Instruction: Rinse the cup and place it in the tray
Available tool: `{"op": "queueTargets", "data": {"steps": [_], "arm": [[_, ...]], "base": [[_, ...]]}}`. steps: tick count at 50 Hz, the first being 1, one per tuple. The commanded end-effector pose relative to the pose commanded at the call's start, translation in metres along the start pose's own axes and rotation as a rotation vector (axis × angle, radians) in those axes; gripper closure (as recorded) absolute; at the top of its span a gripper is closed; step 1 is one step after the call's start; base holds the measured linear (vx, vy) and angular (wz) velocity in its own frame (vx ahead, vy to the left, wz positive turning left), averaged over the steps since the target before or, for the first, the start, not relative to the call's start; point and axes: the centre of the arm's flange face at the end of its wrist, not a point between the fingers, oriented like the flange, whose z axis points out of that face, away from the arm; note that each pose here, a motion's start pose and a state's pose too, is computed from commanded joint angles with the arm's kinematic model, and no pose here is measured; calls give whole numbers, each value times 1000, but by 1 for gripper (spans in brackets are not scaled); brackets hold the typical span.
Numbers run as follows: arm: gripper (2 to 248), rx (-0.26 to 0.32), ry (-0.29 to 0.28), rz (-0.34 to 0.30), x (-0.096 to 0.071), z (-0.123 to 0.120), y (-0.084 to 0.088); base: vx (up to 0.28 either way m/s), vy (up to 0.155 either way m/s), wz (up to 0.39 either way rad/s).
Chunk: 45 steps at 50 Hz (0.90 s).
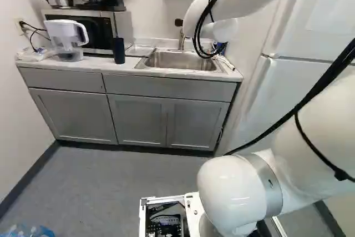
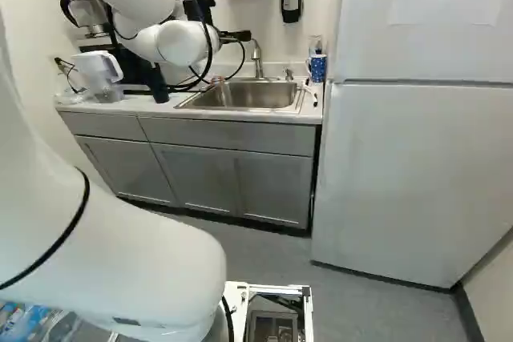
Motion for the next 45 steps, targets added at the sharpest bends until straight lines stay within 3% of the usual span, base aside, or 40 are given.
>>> {"op": "queueTargets", "data": {"steps": [45], "arm": [[3,0,0,0,0,0,0]], "base": [[121,-30,2]]}}
